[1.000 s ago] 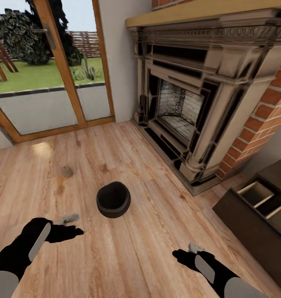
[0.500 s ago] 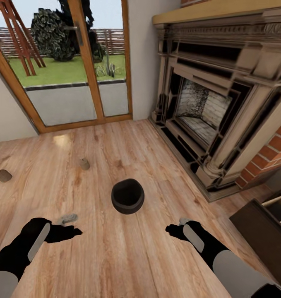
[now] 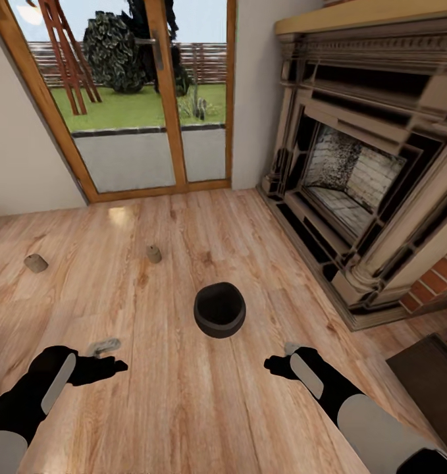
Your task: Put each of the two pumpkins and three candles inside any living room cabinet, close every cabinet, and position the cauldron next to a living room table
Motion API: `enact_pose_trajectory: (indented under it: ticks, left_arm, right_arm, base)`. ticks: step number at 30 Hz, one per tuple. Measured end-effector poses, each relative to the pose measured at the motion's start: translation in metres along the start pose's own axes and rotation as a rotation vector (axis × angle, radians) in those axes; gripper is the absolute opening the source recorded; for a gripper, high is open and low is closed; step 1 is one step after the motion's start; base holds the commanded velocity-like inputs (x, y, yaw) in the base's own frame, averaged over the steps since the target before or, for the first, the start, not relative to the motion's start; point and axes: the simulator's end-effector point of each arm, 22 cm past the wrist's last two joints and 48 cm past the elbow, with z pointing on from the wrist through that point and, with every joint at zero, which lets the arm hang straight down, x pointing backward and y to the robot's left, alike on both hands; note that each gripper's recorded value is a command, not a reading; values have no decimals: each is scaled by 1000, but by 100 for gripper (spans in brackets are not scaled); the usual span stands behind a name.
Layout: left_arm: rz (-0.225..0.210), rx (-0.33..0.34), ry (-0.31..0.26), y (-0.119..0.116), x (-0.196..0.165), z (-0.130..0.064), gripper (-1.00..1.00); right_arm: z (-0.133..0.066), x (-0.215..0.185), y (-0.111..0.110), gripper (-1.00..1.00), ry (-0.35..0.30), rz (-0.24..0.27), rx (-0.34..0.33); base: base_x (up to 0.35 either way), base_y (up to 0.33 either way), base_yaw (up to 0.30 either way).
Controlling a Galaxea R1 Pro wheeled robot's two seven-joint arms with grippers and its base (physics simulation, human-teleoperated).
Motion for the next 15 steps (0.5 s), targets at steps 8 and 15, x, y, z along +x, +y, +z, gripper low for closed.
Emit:
enact_pose_trajectory:
  ticks: [8,15]
  left_arm:
    - [-1,-2,-1,1,0,0,100]
    - [-1,-3,-1,2,0,-1,100]
  right_arm:
    - [0,-1,-1,100,-4,11,0]
    - [0,-1,0,100,-3,13,-2]
  base:
    - [157,-126,4]
    - [49,-46,0]
